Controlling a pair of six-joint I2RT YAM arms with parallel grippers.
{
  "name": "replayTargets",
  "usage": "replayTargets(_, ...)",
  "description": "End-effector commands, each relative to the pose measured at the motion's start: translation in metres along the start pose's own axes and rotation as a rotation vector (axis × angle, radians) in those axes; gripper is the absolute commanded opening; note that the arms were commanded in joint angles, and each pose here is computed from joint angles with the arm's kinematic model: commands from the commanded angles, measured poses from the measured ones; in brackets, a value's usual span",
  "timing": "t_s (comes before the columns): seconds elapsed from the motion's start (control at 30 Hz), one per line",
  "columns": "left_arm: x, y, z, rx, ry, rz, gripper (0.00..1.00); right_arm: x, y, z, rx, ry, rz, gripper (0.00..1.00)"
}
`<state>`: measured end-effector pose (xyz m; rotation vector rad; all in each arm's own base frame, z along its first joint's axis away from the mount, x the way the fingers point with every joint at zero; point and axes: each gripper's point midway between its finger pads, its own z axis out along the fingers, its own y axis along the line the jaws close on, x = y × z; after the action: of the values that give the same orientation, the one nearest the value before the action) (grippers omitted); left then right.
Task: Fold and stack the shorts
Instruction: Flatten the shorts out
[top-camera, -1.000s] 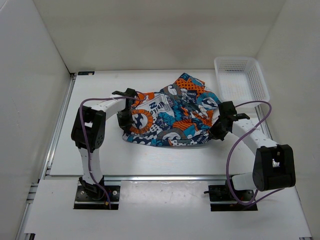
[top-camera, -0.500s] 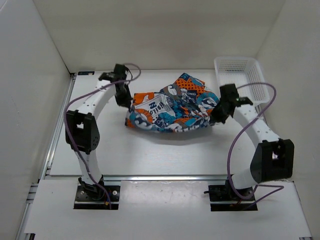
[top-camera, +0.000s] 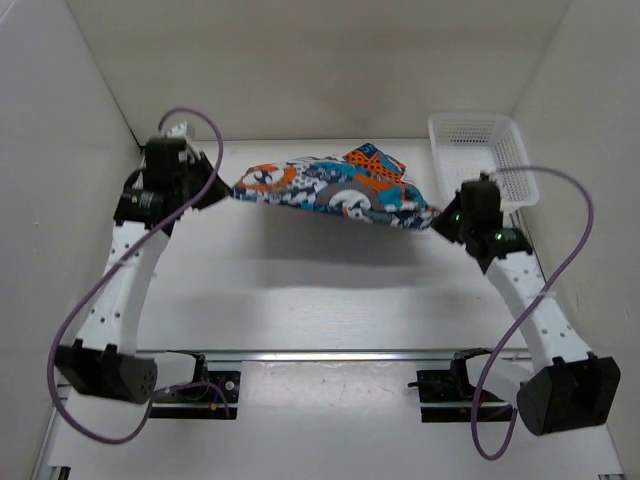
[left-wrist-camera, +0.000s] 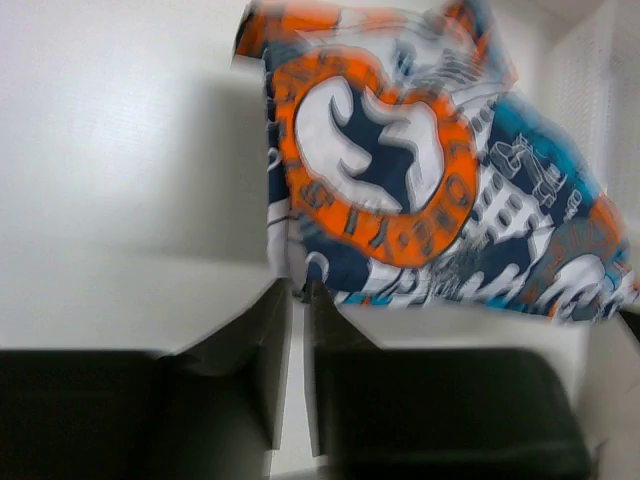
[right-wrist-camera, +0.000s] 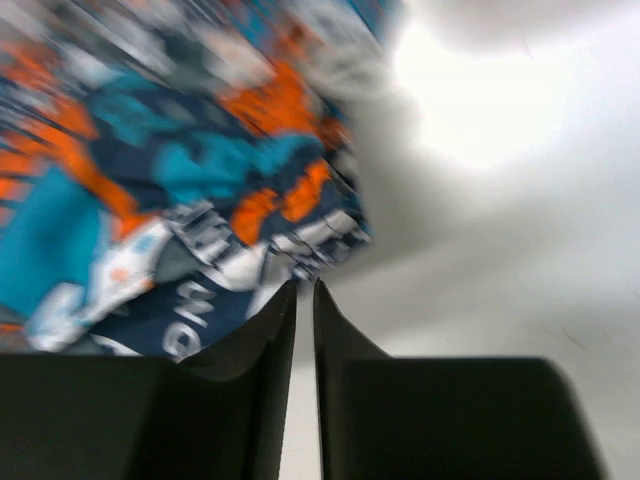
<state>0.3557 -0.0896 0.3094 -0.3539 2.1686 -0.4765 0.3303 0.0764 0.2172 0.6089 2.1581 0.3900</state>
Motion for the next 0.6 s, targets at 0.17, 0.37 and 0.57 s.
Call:
replayTargets(0.17, 0.134, 0.069, 0.054, -0.151, 0.322, -0.089, 0.6, 0.105, -0.089, 0.012, 0.206, 0.152, 0.06, 0.33)
replayTargets(0.37, 0.162, 0.078, 0.058, -0.21, 0.425, -0.147, 0.29, 0.086, -0.078, -0.001, 0.23, 0.159, 0.055, 0.4)
replayTargets(0.57, 0.216, 0.107, 0.062, -0.344, 0.566, -0.213, 0.91, 0.13, -0.058, -0.005, 0.099, 0.367, 0.126, 0.67)
